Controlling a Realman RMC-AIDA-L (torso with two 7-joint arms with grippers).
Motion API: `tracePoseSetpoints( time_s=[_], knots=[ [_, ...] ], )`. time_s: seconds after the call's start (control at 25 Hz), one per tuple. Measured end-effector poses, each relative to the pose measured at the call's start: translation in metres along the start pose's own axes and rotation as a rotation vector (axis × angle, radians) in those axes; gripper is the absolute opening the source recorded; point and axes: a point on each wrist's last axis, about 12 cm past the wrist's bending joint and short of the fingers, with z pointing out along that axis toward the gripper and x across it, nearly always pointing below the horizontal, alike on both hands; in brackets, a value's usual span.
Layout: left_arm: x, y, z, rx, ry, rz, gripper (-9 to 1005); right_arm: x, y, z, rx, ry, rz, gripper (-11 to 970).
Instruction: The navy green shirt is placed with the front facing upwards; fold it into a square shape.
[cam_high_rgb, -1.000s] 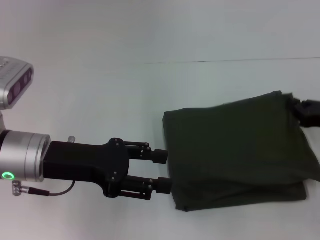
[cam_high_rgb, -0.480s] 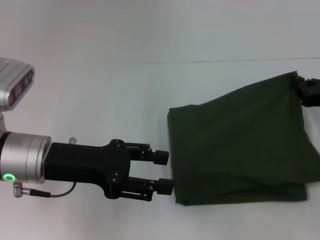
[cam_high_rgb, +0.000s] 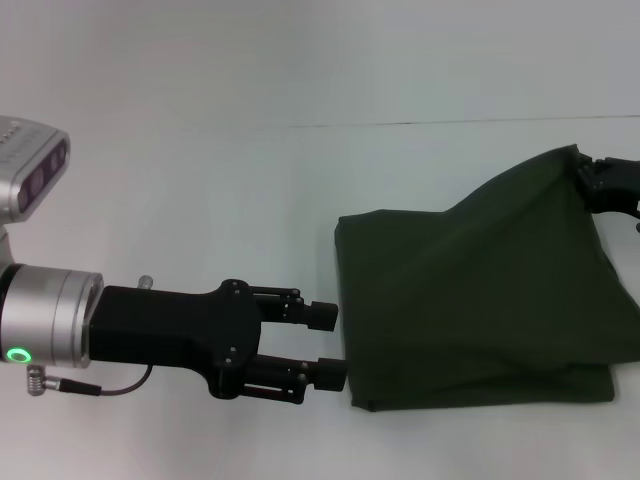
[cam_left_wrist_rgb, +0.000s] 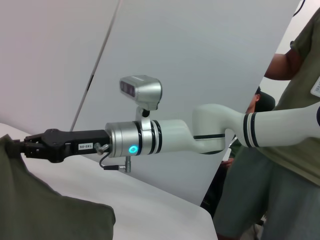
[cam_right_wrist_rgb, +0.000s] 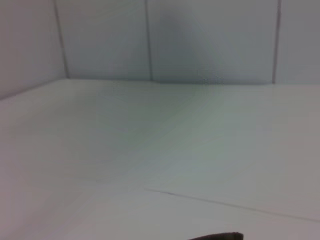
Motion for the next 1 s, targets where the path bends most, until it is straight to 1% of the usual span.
tracePoseSetpoints(
  time_s=[0.2, 0.44, 0.64, 0.76, 0.88, 0.92, 0.96, 1.0],
  knots=[
    [0.000, 0.000, 0.000, 0.001, 0.000, 0.000, 728, 0.007, -0.004, 0.002, 0.058, 0.029, 0.021, 35],
    [0.000, 0.000, 0.000, 0.000, -0.001, 0.000, 727, 0.009, -0.007, 0.000, 0.082, 0.022, 0.034, 76],
    [0.000, 0.001, -0.001, -0.011, -0.007, -0.002, 727, 0.010, -0.010, -0.004, 0.101, 0.008, 0.040, 278],
    [-0.001, 0.004, -0.003, -0.044, -0.027, -0.017, 726, 0.011, -0.013, -0.009, 0.109, -0.015, 0.052, 401],
    [-0.001, 0.013, -0.005, -0.123, -0.045, -0.074, 726, 0.011, -0.011, -0.019, 0.064, -0.074, 0.031, 523],
    [0.000, 0.020, -0.006, -0.184, -0.049, -0.122, 726, 0.012, -0.009, -0.023, 0.043, -0.096, 0.011, 544],
    [0.000, 0.020, -0.006, -0.184, -0.049, -0.122, 726, 0.013, -0.006, -0.028, 0.017, -0.121, -0.013, 565],
    [0.001, 0.023, -0.007, -0.217, -0.051, -0.148, 725, 0.013, -0.004, -0.032, -0.006, -0.140, -0.035, 586]
  ],
)
